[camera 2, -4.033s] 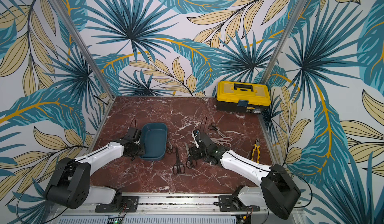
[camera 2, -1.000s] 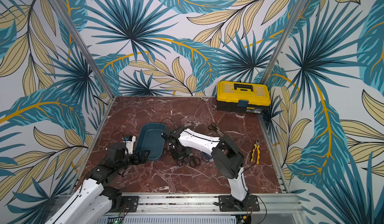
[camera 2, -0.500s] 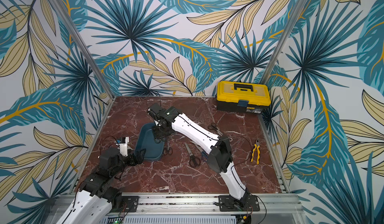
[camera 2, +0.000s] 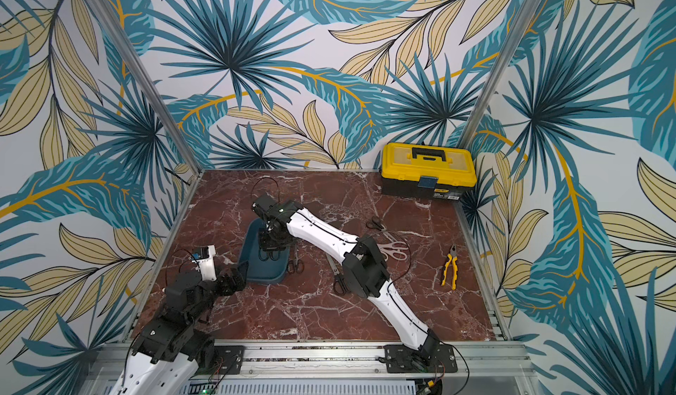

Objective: Put the scissors into the storage box
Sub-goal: Place the scissors in the storage box.

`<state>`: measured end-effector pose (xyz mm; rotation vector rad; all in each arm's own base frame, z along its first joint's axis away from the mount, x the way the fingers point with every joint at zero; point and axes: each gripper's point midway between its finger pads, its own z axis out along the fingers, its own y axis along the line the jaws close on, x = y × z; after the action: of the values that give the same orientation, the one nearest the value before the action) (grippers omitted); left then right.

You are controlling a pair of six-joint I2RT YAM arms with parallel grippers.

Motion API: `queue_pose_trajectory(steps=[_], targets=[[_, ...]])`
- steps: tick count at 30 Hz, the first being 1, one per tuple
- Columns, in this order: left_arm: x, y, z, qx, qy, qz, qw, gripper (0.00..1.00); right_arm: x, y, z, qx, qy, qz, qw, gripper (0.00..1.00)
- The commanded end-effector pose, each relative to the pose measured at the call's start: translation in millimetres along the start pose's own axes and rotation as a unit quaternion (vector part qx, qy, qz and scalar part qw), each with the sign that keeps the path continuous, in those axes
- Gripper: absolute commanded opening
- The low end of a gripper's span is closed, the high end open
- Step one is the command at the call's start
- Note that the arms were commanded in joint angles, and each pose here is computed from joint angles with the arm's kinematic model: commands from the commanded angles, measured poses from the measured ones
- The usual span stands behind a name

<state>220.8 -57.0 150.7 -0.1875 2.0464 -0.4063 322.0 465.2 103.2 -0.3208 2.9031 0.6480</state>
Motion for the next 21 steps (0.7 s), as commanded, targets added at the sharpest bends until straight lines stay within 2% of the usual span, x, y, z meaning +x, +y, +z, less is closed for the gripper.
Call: queue_pose_trajectory(steps=[1, 6, 10, 16, 18, 21], targets=[[11.5, 8.9, 4.4, -0.016, 0.011, -0.002, 1.000, 1.00, 10.0, 3.2, 25.8, -0.004, 0.016, 0.016, 1.000, 0.00], [11.6, 8.6, 4.4, -0.015, 0.012, -0.002, 1.000, 1.00, 12.8, 0.5, 35.3, 0.007, 0.015, 0.018, 1.000, 0.00], [11.9, 10.9, 4.4, -0.022, 0.011, -0.004, 1.000, 1.00, 14.4, -1.4, 42.9, 0.007, 0.021, 0.021, 1.000, 0.04], [9.9, 22.1, 4.4, -0.053, 0.001, -0.016, 0.998, 1.00, 10.0, 4.8, 44.3, -0.007, 0.021, 0.020, 1.000, 0.29], [9.8, 21.1, 5.0, -0.050, 0.001, -0.015, 0.999, 1.00, 5.2, 8.6, 33.6, -0.008, 0.003, 0.008, 1.000, 0.51], [7.4, 22.8, 4.4, -0.056, -0.004, -0.016, 0.998, 1.00, -2.9, 7.0, 15.6, 0.001, -0.031, -0.006, 1.000, 0.70]])
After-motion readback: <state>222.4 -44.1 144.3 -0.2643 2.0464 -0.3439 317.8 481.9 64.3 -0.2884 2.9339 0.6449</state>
